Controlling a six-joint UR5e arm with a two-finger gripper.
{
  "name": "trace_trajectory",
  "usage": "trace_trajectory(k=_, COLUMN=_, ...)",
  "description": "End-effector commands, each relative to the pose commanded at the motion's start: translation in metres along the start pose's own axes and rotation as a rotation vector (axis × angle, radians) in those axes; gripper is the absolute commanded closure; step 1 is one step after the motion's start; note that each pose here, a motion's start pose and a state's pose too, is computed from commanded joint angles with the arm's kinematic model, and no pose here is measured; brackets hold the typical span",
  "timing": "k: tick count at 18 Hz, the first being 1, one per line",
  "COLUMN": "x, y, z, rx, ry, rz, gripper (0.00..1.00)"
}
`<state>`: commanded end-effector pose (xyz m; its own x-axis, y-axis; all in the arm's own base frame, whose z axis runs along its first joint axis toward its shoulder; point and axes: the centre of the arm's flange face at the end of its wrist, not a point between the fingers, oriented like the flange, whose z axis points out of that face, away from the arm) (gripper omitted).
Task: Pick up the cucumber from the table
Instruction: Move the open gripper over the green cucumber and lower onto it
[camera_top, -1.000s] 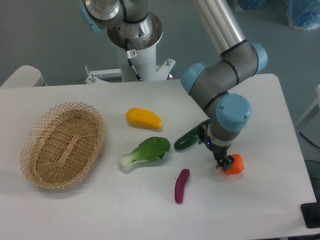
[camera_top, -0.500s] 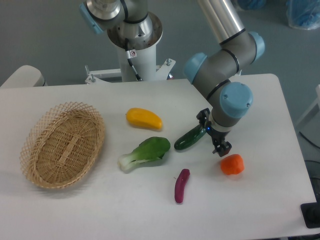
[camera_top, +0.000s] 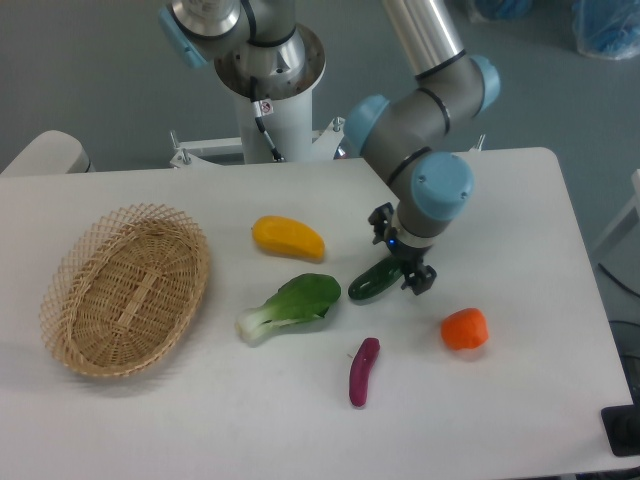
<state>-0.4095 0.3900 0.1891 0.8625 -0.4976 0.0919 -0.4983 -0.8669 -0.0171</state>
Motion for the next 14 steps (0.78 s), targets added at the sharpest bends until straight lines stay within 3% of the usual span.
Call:
trace_trajectory(k=2, x=-0.0003, y=-0.0010, z=-0.0014, rx=0.001, ry=-0.008, rz=-0.005, gripper=0.00)
trace_trajectory(k=3, x=-0.0005, y=-0.0010, z=-0.0007, rx=0.001, ry=-0.008, rz=-0.005, gripper=0.05)
trace_trajectory(k=4, x=-0.0008, y=-0.0009, z=-0.0010, rx=0.000, ry=-0.011, rz=-0.005, gripper=0.13)
trace_trajectory(k=7, x=-0.0016, y=-0.0016, z=-0.0021, rx=-0.002, ry=-0.017, rz=-0.001, gripper=0.51)
trace_trajectory(k=10, x=-0.0050, y=-0.0016, z=-0.0043, rx=-0.002, ry=-0.032, rz=-0.001, gripper=0.73)
trace_trajectory(k=14, x=-0.0075, y=-0.0015, z=-0.0075, rx=-0.004, ry=-0.040, rz=0.011, gripper=0.78)
